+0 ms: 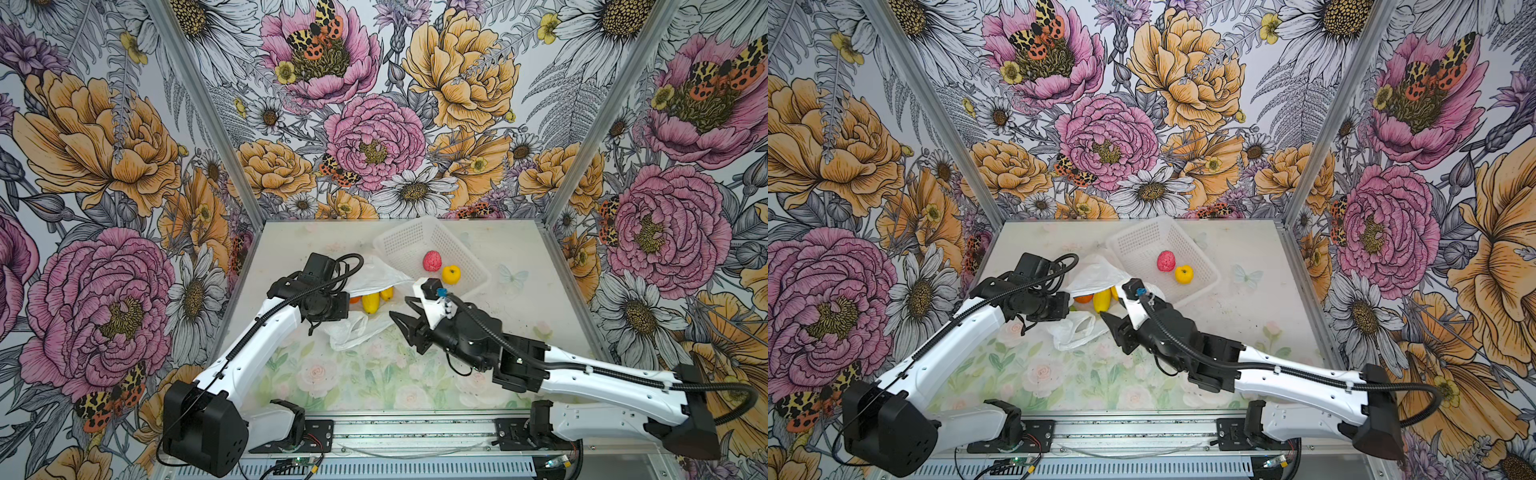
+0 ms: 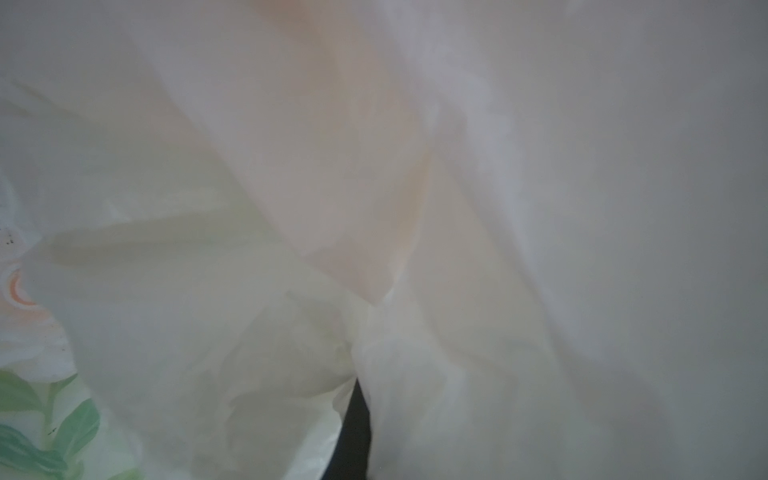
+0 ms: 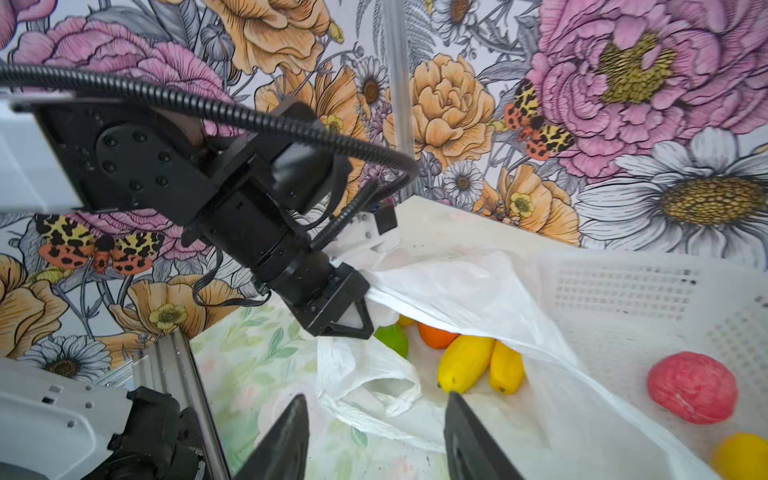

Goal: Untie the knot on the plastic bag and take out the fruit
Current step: 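Reach the right gripper deep into the bag and close on the long yellow fruit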

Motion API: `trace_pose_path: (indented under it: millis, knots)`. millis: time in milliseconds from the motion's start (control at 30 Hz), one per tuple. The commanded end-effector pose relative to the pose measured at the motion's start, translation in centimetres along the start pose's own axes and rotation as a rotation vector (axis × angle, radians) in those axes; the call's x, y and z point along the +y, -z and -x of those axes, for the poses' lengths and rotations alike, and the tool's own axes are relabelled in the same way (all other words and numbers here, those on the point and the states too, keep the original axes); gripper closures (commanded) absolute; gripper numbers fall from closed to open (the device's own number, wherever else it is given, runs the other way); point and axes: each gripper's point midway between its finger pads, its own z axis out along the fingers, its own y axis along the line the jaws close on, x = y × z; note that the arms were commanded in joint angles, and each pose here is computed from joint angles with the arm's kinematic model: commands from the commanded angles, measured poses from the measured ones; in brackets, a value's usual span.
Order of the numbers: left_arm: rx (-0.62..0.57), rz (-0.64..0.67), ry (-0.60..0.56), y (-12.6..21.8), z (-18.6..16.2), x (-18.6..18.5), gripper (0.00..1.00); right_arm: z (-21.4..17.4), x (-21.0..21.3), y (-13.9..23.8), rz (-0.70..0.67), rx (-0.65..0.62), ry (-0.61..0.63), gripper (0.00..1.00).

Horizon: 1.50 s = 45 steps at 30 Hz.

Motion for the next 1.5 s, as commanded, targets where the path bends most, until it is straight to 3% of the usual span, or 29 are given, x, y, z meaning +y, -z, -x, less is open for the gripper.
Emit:
trace_pose_path:
  millis: [0, 233, 400, 500, 767, 900, 1133, 1333, 1467]
  knots:
    - [-0.039, -0.004, -0.012, 0.5, 0.6, 0.1, 1.00, -3.0, 0.1, -3.7, -0.036, 0.070, 0.013, 0.51]
    - [-0.056, 0.000, -0.004, 0.8, 0.7, 0.4, 1.00, -10.3, -3.6, -11.6, -0.135, 0.194, -0.118, 0.69]
    - [-0.066, -0.009, -0.008, 1.1, 0.8, 0.3, 1.00, -13.9, -7.7, -15.3, -0.246, 0.247, -0.181, 0.68]
    - [-0.077, -0.012, -0.007, 1.3, 0.9, 0.2, 1.00, -15.6, -9.8, -17.4, -0.303, 0.270, -0.193, 0.60]
    - [-0.089, -0.015, -0.006, 1.6, 0.9, 0.2, 1.00, -18.1, -12.7, -22.0, -0.376, 0.331, -0.206, 0.28]
    - [-0.090, -0.017, -0.009, 1.7, 0.9, 0.1, 1.00, -19.2, -14.0, -23.5, -0.408, 0.370, -0.206, 0.26]
    - [-0.089, -0.010, -0.001, 1.6, 1.0, 0.4, 1.00, -17.7, -13.5, -22.4, -0.376, 0.349, -0.192, 0.52]
    - [-0.081, -0.004, 0.009, 1.4, 1.0, 0.7, 1.00, -13.1, -11.0, -18.7, -0.287, 0.248, -0.172, 0.65]
    - [-0.084, 0.000, 0.015, 1.4, 1.1, 0.9, 1.00, -10.9, -8.7, -15.6, -0.217, 0.189, -0.156, 0.68]
